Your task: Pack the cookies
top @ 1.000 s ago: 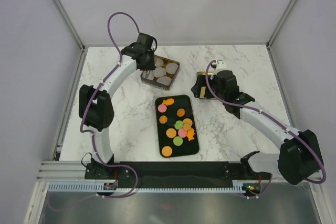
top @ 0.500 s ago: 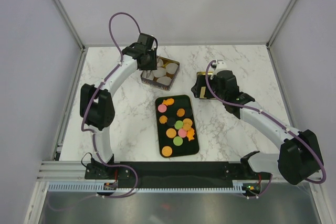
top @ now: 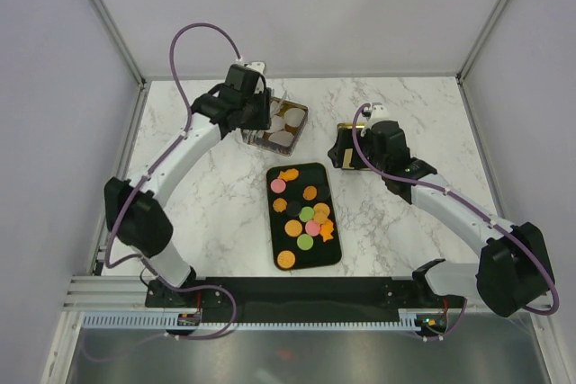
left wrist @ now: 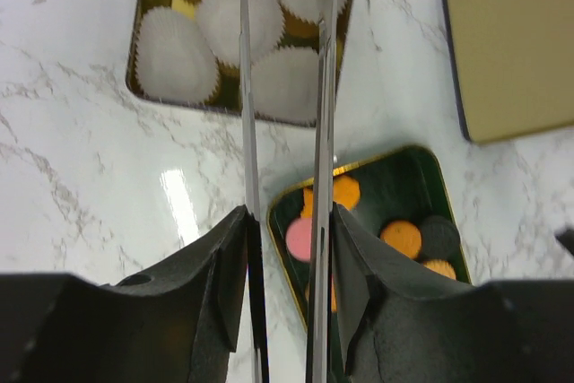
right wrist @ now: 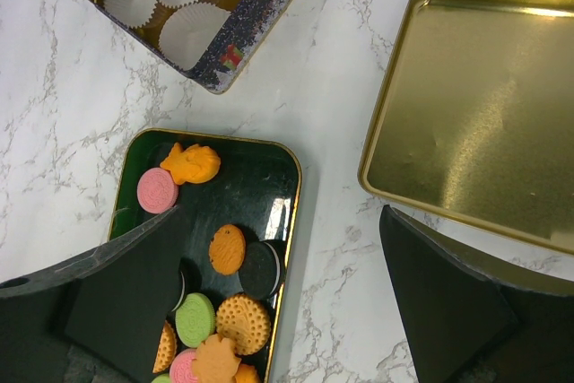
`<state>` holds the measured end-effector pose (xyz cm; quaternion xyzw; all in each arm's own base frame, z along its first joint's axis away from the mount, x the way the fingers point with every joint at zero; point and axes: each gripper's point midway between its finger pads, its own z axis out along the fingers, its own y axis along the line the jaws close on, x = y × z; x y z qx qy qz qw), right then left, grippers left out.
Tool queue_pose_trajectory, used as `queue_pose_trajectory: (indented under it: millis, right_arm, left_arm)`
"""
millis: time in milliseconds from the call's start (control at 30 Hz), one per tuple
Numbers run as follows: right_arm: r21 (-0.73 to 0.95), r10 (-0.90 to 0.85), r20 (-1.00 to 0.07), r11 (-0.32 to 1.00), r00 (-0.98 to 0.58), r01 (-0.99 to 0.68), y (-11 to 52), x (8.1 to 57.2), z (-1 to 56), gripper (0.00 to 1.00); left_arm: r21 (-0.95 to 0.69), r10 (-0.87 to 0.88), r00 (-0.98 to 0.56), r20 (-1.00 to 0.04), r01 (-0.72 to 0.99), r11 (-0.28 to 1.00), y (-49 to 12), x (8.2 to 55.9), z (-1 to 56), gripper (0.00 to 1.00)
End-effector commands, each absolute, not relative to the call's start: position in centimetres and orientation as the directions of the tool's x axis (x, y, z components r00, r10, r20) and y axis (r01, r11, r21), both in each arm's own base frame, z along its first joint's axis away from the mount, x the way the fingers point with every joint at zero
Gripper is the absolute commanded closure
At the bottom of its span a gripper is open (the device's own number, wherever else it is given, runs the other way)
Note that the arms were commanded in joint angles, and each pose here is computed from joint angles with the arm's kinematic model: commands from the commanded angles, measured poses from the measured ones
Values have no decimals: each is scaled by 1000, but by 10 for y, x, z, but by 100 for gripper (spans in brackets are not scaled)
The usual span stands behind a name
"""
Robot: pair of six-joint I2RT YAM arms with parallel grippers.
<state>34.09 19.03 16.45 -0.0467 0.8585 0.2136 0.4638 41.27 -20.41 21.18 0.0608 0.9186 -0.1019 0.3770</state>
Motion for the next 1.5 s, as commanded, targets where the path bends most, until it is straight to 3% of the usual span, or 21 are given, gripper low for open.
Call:
queue_pose_trajectory:
  millis: [0,200,367,400,700,967,1467]
  right_arm:
    - [321,133,-852,897,-506,-303,193,348,192,2]
    - [319,129,-854,895,-504,-311,195,349,195,2]
    - [314,124,-851,899,-510,-304,194,351,192,2]
    - [314,124,-851,900,-511,-304,194,351,191,2]
    - [305,112,-843,905,-526,-296,194,352,184,3]
    - [300,107,-842,908,-529,-294,193,353,182,2]
    - [302,108,-841,907,-531,-294,193,352,181,2]
  left_arm:
    - [-132,105,-672,-733,292,947,-203,364,232,53]
    - [-161,132,-674,-727,354,921,-187,290,229,53]
    - [-168,133,-648,-750,381,909,-184,271,236,53]
    - [-203,225,-720,-657,456,866,-186,237,218,51]
    - [-243,359,-764,-536,547,801,-204,186,179,51]
    - [-248,434,-770,-467,586,772,-209,158,159,48]
    - [-236,470,-781,-411,590,772,-211,154,142,45]
